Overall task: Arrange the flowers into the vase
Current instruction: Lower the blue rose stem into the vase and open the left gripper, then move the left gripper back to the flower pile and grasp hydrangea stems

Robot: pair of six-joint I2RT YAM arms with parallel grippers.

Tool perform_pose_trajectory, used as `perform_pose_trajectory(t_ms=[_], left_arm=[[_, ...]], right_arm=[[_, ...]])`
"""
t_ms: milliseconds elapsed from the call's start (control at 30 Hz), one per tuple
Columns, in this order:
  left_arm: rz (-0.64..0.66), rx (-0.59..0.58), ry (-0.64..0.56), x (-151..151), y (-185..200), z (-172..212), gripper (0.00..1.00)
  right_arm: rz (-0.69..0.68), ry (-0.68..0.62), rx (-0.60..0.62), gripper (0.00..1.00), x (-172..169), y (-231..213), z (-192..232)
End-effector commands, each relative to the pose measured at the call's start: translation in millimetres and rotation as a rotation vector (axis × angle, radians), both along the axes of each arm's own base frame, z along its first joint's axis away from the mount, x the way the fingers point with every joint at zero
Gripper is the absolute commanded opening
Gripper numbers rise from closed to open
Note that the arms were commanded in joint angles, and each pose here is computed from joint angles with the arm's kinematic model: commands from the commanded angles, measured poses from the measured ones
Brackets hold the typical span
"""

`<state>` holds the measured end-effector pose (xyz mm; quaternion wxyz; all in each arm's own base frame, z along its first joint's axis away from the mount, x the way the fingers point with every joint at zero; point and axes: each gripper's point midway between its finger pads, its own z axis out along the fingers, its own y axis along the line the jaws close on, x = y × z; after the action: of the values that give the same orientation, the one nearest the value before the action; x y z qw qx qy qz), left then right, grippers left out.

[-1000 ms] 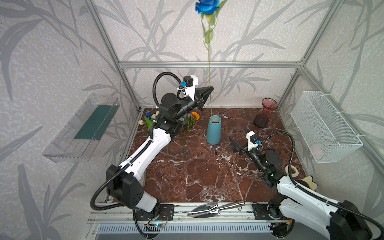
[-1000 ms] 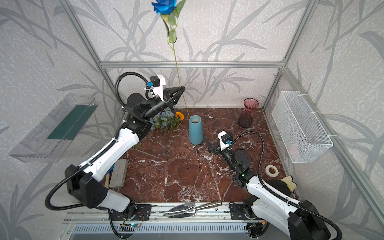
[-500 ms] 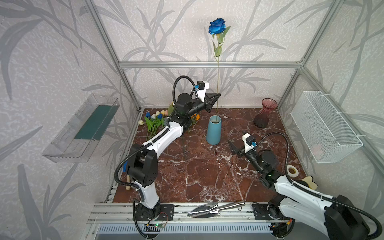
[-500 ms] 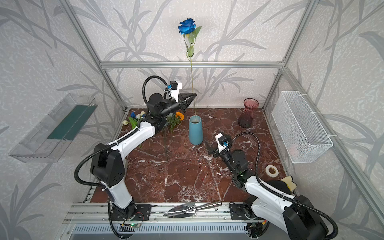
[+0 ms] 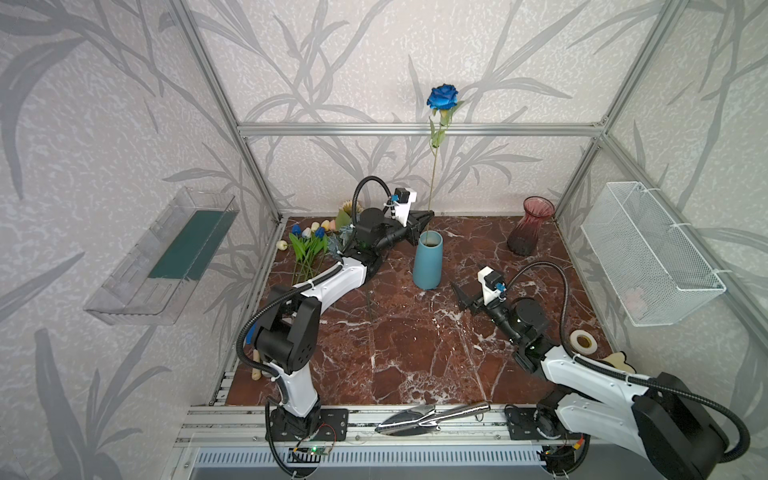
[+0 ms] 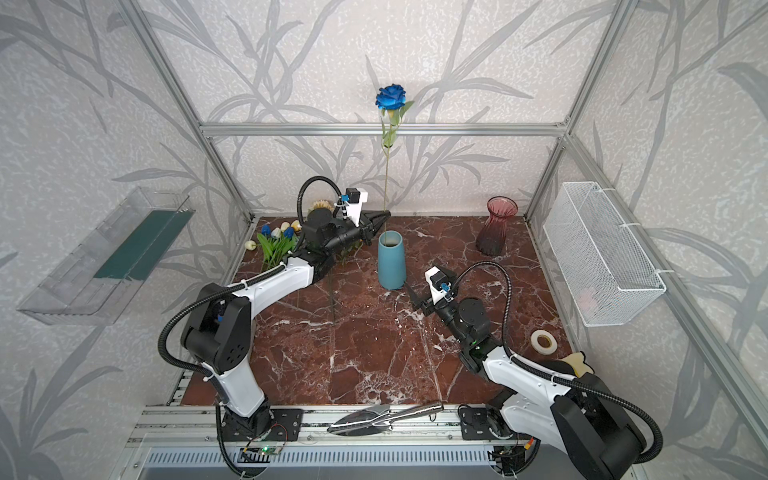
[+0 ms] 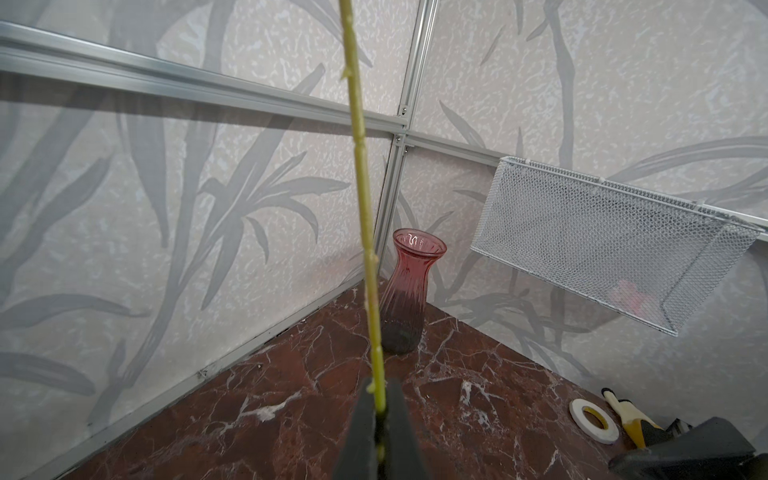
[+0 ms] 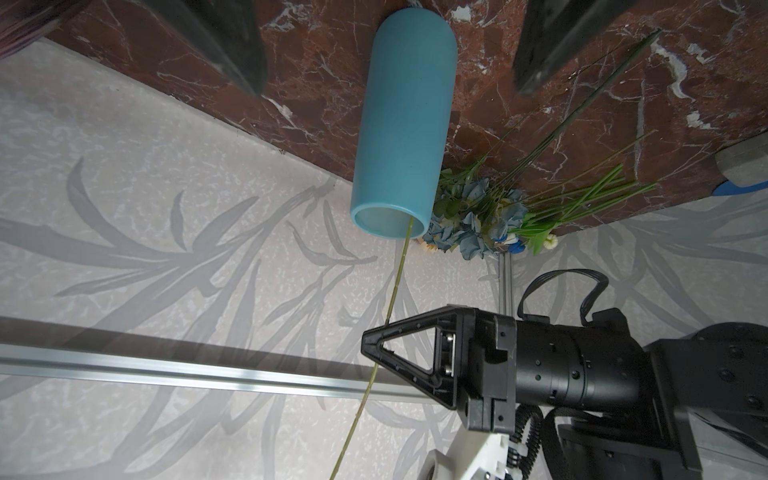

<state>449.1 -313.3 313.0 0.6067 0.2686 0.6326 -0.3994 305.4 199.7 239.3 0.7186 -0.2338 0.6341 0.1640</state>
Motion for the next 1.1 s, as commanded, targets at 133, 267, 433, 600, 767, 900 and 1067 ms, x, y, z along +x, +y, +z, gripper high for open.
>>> perform_pose_trajectory(t_ms=[133,267,433,600,767,900,1067], left_arm=[[0.027,0.052,-0.025,-7,9,-23,0.06],[0.025,0.061,0.001,-12,10,-38,0.09],[0.036,0.055,0.004,-17,14,-45,0.15],[0.039,0.046,-0.003,-22,18,-43,0.28],[0.085,0.044,-0.014,-27,29,-36,0.33],[0.111,0.048,-0.005,-35,41,-30,0.38],[0.175,0.019,0.033,-42,69,-18,0.44]], right_arm=[[0.015,-0.048,0.014,0.93,6,6,12],[0.020,-0.045,0.017,0.93,9,9,12],[0.027,-0.043,0.019,0.93,10,11,13],[0.027,-0.046,0.020,0.93,11,12,15],[0.028,-0.047,0.021,0.93,11,12,15],[0.028,-0.045,0.013,0.93,11,12,14],[0.037,-0.041,0.005,0.94,9,13,12]])
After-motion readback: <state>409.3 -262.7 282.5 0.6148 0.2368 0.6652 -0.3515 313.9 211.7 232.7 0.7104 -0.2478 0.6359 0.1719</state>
